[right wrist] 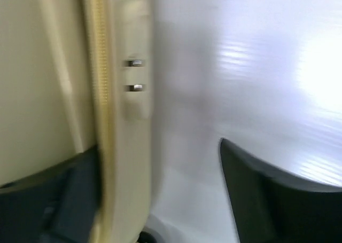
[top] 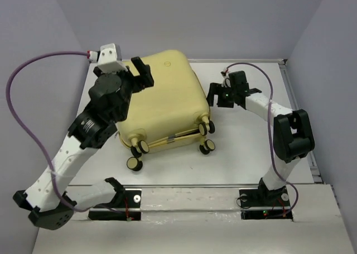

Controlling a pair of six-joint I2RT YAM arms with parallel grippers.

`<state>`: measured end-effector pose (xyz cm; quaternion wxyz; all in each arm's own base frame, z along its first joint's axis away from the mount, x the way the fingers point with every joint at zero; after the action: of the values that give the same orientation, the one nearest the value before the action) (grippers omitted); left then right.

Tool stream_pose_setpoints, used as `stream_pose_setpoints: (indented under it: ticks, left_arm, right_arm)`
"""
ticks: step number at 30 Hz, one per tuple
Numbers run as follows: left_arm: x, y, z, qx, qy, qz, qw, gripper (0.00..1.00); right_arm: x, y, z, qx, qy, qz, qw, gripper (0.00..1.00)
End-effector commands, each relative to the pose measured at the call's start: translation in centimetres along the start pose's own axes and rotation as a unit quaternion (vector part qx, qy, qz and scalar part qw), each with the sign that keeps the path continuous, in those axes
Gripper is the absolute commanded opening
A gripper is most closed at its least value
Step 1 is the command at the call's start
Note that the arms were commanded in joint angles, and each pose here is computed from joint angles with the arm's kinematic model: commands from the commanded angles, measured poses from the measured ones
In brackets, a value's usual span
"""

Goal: Pack the luggage

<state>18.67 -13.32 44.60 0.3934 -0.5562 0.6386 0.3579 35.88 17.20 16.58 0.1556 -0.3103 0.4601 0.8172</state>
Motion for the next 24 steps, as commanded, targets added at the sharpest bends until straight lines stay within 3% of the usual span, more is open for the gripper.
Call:
stream_pose_setpoints:
  ticks: [1, 5, 6, 8, 11, 14, 15, 17, 21, 24]
  left_arm:
    - [-1.4, -7.2, 1.3, -0.046, 0.028, -0.018, 0.998, 0.97]
    - [-2.9, -13.9, 4.2, -0.061, 0.052, -0.008, 0.997, 0.95]
    - [-1.4, -16.7, 5.3, -0.069, 0.049, 0.023, 0.996, 0.95]
    - [-3.4, -19.4, 7.4, -0.083, 0.052, 0.018, 0.995, 0.95]
    - [-3.3, -24.9, 10.5, -0.080, 0.056, 0.069, 0.993, 0.95]
    - [-3.4, -29.4, 13.3, -0.059, 0.087, 0.090, 0.990, 0.94]
    - [-1.7, -31.3, 14.1, -0.035, 0.102, 0.114, 0.988, 0.94]
    - [-3.2, -32.6, 16.5, -0.007, 0.145, 0.085, 0.986, 0.93]
    - [0.2, -36.2, 19.1, 0.077, 0.184, 0.120, 0.973, 0.91]
    - [3.6, -38.2, 20.3, 0.132, 0.201, 0.155, 0.958, 0.92]
  right_arm:
    - [-5.5, 4.2, -2.1, 0.050, 0.027, -0.083, 0.995, 0.99]
    - [-7.2, 7.9, -0.8, 0.079, 0.033, -0.124, 0.989, 1.00]
    - [-7.5, 10.0, -0.2, 0.091, 0.034, -0.143, 0.985, 1.00]
    - [-7.4, 12.0, 0.7, 0.088, 0.024, -0.165, 0.982, 0.75]
    - [-5.2, 14.4, 4.9, 0.017, 0.051, -0.186, 0.981, 0.07]
    - [-0.1, 14.0, 10.9, -0.079, 0.112, -0.144, 0.980, 0.07]
    - [1.3, 13.7, 12.4, -0.107, 0.128, -0.129, 0.977, 0.07]
    - [6.5, 13.0, 16.0, -0.176, 0.184, -0.064, 0.965, 0.07]
    - [13.2, 12.4, 17.7, -0.250, 0.241, 0.045, 0.937, 0.07]
    - [15.8, 10.1, 16.1, -0.212, 0.238, 0.098, 0.943, 0.07]
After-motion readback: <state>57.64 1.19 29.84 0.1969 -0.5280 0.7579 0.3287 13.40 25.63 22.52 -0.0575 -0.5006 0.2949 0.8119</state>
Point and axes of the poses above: each gripper's point midway between its finger pads, its own y axis back along the fingers, its own z axis along the line the jaws close on, x = y × z, the point moved 9 cm from there along y, back along the fingers, and after that the axes turned 7 degrees about y, right-handed, at the moved point
